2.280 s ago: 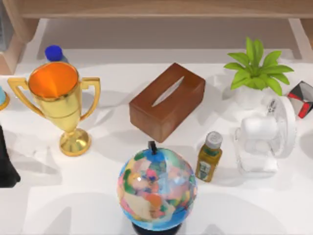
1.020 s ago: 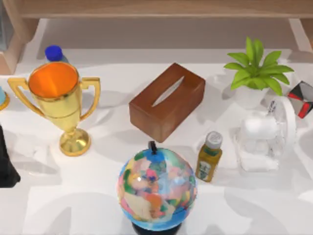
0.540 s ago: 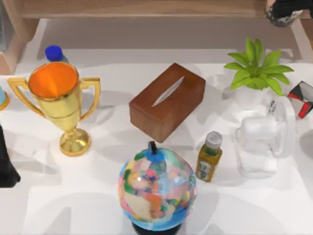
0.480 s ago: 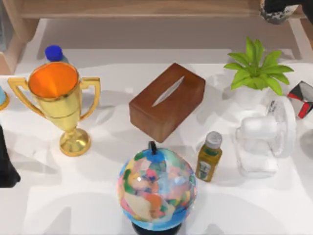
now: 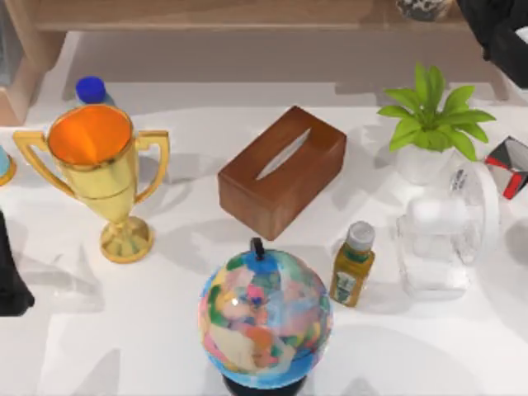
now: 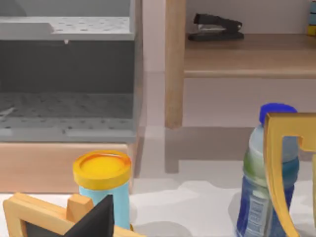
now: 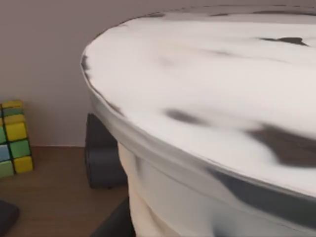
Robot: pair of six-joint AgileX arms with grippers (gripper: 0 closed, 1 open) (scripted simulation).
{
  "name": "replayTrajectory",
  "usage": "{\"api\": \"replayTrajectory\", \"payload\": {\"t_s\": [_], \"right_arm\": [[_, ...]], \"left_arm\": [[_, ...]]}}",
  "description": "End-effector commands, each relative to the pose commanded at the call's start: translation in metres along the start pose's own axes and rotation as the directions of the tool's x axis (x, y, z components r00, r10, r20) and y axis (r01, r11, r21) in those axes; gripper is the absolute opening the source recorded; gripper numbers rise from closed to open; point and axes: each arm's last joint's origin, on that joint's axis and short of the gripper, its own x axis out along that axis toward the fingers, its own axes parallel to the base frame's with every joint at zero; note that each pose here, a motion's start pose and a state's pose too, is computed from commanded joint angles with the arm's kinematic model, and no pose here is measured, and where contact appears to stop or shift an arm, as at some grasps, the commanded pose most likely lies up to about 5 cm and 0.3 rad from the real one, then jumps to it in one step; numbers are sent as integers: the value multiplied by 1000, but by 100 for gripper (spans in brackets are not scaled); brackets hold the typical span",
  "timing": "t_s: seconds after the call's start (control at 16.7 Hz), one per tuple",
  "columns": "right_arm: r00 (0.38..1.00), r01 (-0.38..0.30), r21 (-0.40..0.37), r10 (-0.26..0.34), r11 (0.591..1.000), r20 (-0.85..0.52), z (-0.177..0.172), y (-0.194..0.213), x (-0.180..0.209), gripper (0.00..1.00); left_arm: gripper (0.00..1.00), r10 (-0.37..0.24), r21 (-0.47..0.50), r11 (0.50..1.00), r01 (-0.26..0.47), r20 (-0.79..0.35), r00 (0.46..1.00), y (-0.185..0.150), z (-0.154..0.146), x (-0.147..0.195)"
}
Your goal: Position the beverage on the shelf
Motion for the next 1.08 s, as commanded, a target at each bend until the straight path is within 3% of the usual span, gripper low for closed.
{"api": "replayTrajectory", "payload": {"t_s": [0.36,0.72,1.08], "right_arm": [[997,77,-14,-77,997,-18,19,16,5,0],[997,80,-9,-80,997,-13,20,14,5,0],[997,78,-12,-78,997,-17,3,15,29,0]], "left_arm": [[100,0,0,1000,0,0,1000,0,0,0],[100,0,0,1000,0,0,1000,0,0,0],[100,0,0,1000,0,0,1000,0,0,0]]}}
